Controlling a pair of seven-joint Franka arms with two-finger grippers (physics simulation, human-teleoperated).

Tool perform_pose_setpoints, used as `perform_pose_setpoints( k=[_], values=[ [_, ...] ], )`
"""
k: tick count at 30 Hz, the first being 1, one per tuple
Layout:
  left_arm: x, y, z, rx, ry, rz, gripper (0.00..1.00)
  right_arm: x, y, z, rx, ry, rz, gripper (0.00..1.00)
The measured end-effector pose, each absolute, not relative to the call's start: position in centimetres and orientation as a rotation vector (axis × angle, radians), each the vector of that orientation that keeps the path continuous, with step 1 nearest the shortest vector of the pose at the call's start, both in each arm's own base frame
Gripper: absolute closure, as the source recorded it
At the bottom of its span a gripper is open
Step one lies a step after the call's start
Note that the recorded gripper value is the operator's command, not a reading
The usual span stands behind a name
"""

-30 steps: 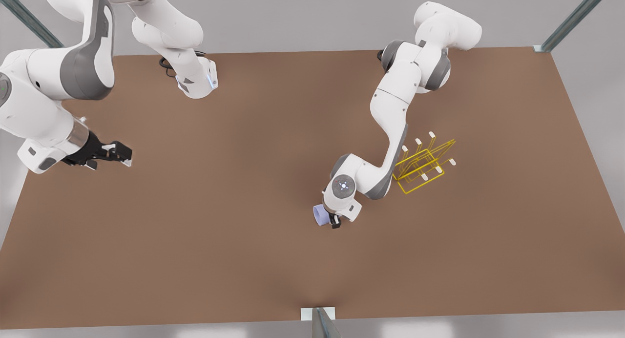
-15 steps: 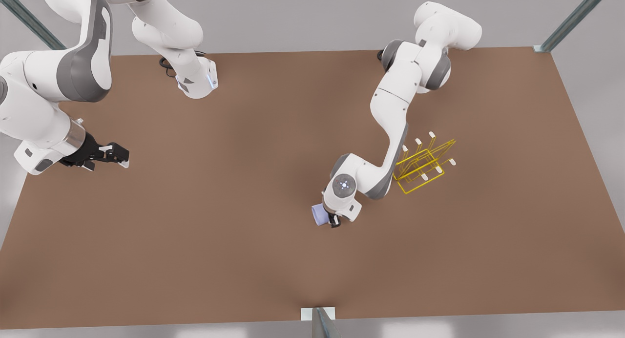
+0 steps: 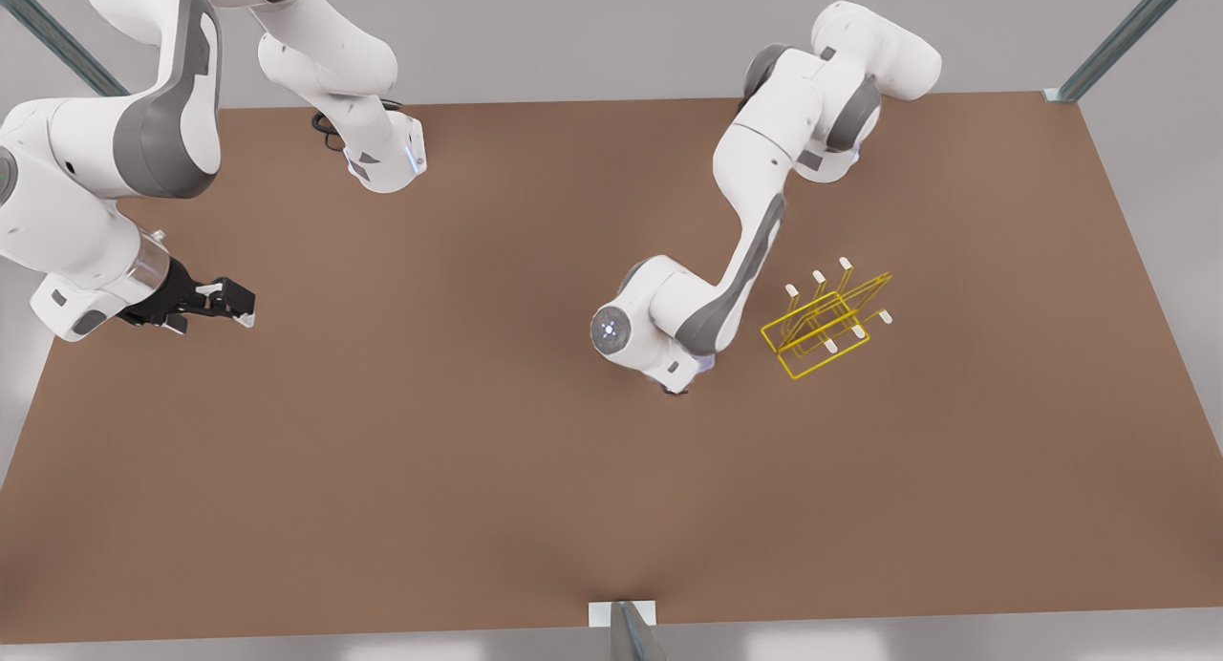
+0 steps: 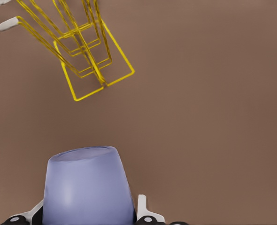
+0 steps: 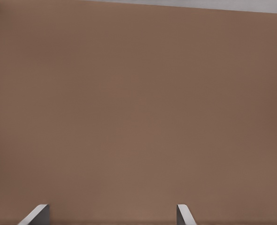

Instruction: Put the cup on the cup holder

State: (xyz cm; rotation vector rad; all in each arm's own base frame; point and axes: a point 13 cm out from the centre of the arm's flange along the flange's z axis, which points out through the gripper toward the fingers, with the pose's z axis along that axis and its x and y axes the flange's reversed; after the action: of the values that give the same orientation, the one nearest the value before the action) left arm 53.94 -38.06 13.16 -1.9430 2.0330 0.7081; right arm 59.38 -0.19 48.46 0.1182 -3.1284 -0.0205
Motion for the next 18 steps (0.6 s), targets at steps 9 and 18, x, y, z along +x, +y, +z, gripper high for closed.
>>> perform_pose_setpoints(
  k=[9, 18],
  values=[
    [44.6, -33.5, 18.6, -1.566, 1.731, 1.246, 0.31, 59.4, -0.5, 48.5, 0.107, -3.13, -0.02, 0.0],
    [43.4, -24.9, 26.3, -1.366, 1.323, 1.515, 0.31, 59.4, -0.5, 49.0, 0.103, -3.143, -0.014, 0.0]
  ],
)
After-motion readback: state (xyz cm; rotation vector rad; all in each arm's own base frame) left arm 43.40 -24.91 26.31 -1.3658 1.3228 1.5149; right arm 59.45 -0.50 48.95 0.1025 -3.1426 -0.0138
